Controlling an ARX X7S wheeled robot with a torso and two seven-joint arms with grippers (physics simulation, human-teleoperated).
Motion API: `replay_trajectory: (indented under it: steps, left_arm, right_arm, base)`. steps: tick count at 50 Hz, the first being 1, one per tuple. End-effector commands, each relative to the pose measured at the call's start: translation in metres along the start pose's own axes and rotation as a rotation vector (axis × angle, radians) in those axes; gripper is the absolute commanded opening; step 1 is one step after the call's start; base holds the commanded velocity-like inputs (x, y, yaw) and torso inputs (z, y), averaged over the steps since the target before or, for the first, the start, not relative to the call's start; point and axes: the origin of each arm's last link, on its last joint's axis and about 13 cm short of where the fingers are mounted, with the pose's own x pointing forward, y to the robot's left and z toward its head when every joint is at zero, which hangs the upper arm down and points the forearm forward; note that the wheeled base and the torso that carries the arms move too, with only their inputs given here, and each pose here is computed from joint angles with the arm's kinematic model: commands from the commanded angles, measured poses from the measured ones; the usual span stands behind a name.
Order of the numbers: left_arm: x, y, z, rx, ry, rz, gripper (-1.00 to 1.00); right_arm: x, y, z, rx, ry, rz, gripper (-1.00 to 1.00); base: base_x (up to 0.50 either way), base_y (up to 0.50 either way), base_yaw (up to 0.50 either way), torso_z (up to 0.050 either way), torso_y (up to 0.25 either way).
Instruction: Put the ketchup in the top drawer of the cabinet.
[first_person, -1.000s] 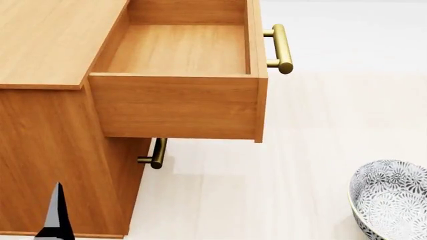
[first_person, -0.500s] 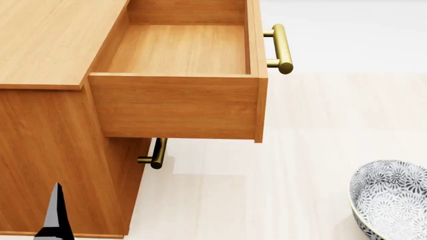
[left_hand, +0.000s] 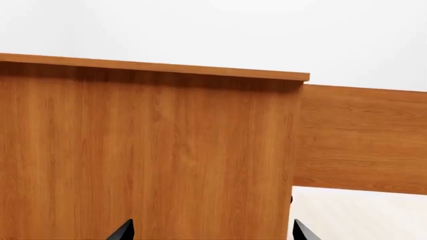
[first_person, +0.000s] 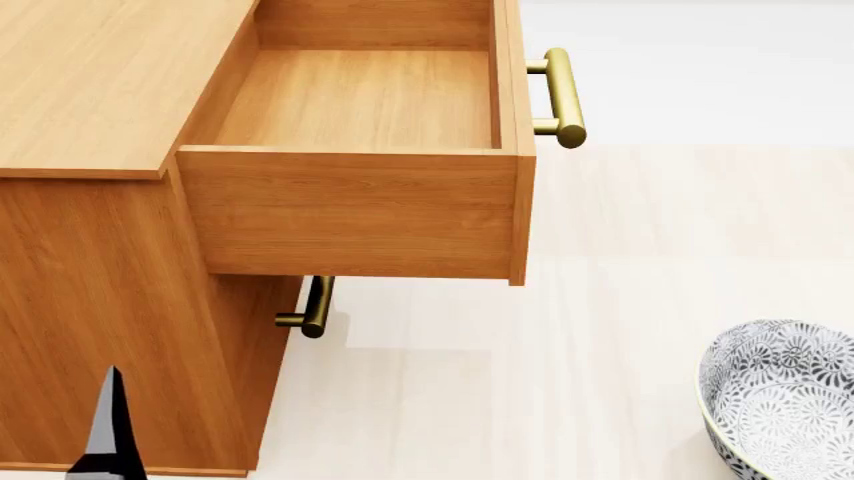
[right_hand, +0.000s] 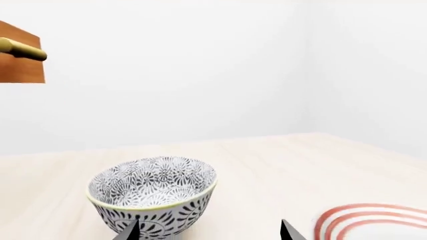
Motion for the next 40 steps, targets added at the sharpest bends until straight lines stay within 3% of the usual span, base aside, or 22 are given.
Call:
replay_trajectory:
  steps: [1, 40]
  left_arm:
    - [0.001, 0.001, -0.001, -0.001, 0.002, 0.003, 1.0]
    - [0.002, 0.002, -0.005, -0.009, 0.011, 0.008, 1.0]
  right_arm:
    - [-0.007, -0.001, -0.006, 0.004, 0.007, -0.014, 1.0]
    - [-0.016, -0.004, -0.034, 0.016, 0.058, -0.052, 1.0]
  base:
    - [0.0, 0.0, 0.0, 0.0, 0.0]
    - [0.0, 0.0, 0.0, 0.0, 0.0]
